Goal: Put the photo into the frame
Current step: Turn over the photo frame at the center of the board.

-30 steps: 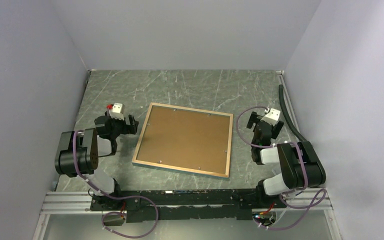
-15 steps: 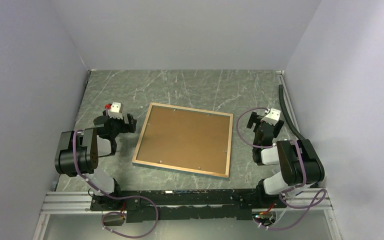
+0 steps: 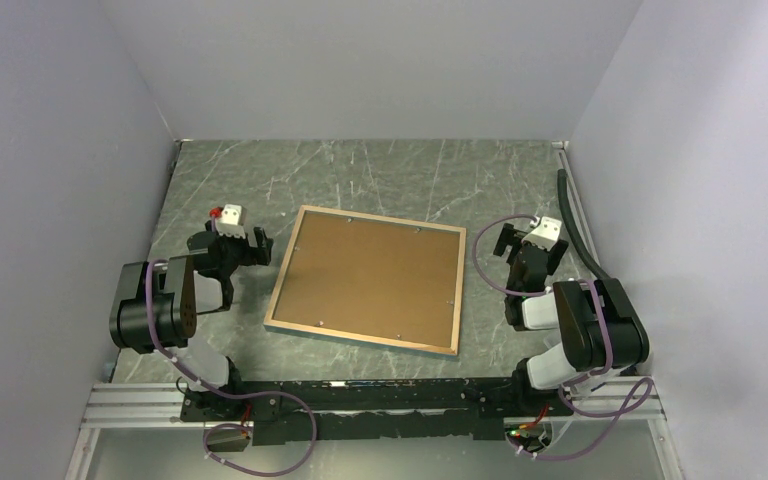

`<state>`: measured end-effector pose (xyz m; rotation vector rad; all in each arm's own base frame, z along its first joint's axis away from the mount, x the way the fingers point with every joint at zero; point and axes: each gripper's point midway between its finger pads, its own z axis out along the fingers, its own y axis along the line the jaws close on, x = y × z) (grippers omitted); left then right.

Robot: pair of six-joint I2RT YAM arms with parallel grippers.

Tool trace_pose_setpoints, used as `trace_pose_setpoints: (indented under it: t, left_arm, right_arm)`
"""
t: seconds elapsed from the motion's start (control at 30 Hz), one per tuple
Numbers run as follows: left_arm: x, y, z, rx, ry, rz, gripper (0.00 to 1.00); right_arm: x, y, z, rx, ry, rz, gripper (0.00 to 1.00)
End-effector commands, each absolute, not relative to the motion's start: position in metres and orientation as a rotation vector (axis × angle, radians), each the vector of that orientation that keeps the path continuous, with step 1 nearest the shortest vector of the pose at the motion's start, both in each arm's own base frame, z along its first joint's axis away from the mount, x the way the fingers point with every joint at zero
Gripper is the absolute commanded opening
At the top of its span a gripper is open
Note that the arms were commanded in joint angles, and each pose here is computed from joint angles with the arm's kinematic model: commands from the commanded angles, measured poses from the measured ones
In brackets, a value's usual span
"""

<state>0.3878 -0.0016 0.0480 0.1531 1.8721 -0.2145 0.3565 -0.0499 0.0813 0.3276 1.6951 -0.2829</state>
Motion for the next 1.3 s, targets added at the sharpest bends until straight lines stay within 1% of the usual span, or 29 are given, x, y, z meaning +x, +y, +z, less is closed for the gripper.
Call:
trace_pose_setpoints:
  t: [0.0,0.2,0.3,0.33,0.4,0.43,0.5,0.53,0.57,0.63,0.7,0.8,0.83,0.9,1.0,1.1,1.2,1.27]
  left_arm:
    - [0.393,0.001,0.059,0.165,1.821,-0.190,0.95]
    - [0.393,0.002,0.059,0.165,1.824,-0.189,0.95]
    - [0.393,0.003,0.062,0.153,1.833,-0.216,0.95]
    - [0.392,0.007,0.068,0.129,1.864,-0.233,0.95]
    - [0.407,0.015,0.103,0.077,1.925,-0.247,0.95]
    - [0.409,0.016,0.117,0.110,1.958,-0.243,0.95]
    - [0.409,0.009,0.141,0.141,1.997,-0.292,0.95]
    - [0.409,0.007,0.152,0.147,2.007,-0.305,0.95]
    - [0.408,0.006,0.163,0.158,2.015,-0.313,0.95]
    - [0.405,0.008,0.177,0.171,2.060,-0.301,0.95]
    - [0.401,0.009,0.187,0.220,2.113,-0.300,0.95]
    - [0.392,0.008,0.191,0.277,2.204,-0.352,0.95]
    - [0.385,0.008,0.189,0.272,2.251,-0.393,0.95]
    - [0.380,0.010,0.198,0.275,2.272,-0.475,0.95]
    - [0.371,0.016,0.208,0.263,2.265,-0.565,0.95]
    - [0.361,0.024,0.217,0.255,2.249,-0.558,0.95]
    - [0.349,0.021,0.223,0.271,2.241,-0.552,0.95]
    - [0.340,0.016,0.225,0.272,2.227,-0.566,0.95]
  right_arm:
    - [0.364,-0.048,0.100,0.324,1.627,-0.263,1.00]
    - [0.366,-0.050,0.098,0.348,1.640,-0.248,1.00]
    - [0.370,-0.049,0.113,0.318,1.626,-0.253,1.00]
    - [0.377,-0.046,0.123,0.307,1.642,-0.259,1.00]
    - [0.383,-0.043,0.145,0.311,1.693,-0.273,1.00]
    - [0.388,-0.036,0.165,0.354,1.689,-0.212,1.00]
    - [0.396,-0.015,0.194,0.541,1.707,0.031,1.00]
    - [0.398,-0.011,0.198,0.675,1.715,0.113,1.00]
    - [0.403,-0.004,0.207,0.694,1.747,0.186,1.00]
    - [0.413,0.025,0.217,0.541,1.887,0.288,1.00]
    - [0.410,0.070,0.221,0.402,2.016,0.266,1.00]
    - [0.384,0.141,0.222,0.135,2.088,0.044,1.00]
    - [0.371,0.167,0.216,0.041,2.133,0.037,1.00]
    - [0.337,0.212,0.191,-0.159,2.233,0.008,1.00]
    - [0.269,0.280,0.163,-0.535,2.217,0.130,1.00]
    - [0.228,0.304,0.141,-0.668,2.221,0.190,1.00]
    - [0.195,0.318,0.112,-0.829,2.233,0.168,1.00]
    - [0.174,0.326,0.097,-0.929,2.230,0.122,0.97]
